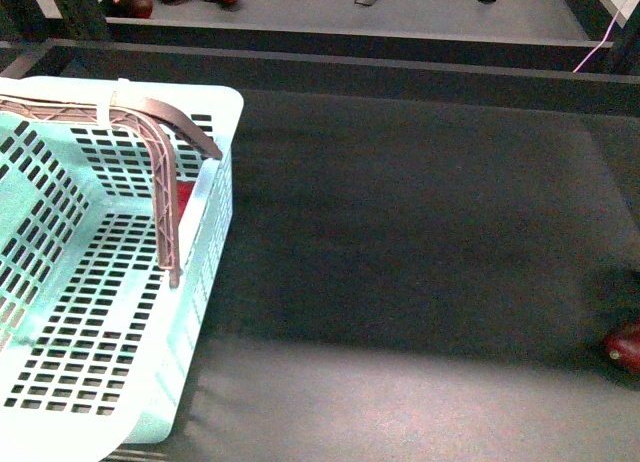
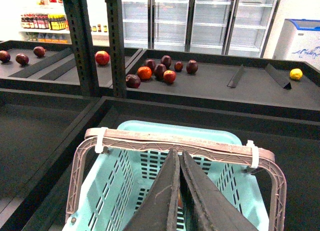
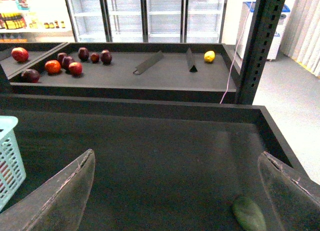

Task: Pick apple with right arm and hold basket with left

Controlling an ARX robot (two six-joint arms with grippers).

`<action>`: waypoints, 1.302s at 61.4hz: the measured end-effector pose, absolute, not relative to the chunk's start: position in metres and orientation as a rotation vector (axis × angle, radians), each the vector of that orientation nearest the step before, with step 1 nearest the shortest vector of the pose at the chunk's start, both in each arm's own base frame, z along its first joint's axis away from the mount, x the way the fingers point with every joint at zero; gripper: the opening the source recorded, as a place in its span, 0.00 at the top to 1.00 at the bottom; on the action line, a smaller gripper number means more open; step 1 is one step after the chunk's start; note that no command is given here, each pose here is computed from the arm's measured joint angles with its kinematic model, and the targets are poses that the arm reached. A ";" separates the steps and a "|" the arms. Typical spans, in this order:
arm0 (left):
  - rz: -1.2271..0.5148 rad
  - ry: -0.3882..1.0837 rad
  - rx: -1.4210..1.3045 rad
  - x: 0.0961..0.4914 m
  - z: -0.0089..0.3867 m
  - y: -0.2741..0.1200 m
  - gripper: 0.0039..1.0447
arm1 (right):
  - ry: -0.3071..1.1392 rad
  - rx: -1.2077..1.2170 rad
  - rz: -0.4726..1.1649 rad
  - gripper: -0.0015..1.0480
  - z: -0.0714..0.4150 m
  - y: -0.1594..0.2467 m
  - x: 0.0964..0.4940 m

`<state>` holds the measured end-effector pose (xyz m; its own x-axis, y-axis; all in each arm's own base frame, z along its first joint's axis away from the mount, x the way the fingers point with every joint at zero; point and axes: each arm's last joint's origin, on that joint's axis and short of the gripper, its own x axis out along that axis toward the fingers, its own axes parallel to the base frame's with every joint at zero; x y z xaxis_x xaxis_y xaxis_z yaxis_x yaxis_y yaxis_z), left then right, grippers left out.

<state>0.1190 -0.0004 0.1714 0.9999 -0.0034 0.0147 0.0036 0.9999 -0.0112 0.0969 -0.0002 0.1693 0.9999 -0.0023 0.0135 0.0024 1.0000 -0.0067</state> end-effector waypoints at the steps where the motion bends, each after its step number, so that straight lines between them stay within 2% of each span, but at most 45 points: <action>1: -0.004 -0.015 -0.011 0.119 0.171 0.000 0.97 | -0.014 -0.007 -0.002 0.08 0.169 0.000 0.097; 38: -0.003 -0.001 -0.011 0.098 0.168 0.000 0.97 | -0.014 -0.007 -0.002 0.08 0.169 0.000 0.097; 71: -0.003 -0.010 -0.011 0.097 0.168 0.000 0.97 | -0.014 -0.007 -0.002 0.08 0.169 0.000 0.097; 73: -0.003 -0.010 -0.011 0.097 0.168 0.000 0.94 | -0.014 -0.007 -0.002 0.08 0.169 0.000 0.097; 80: -0.003 -0.010 -0.011 0.097 0.168 0.000 0.72 | -0.014 -0.007 -0.002 0.08 0.169 0.000 0.097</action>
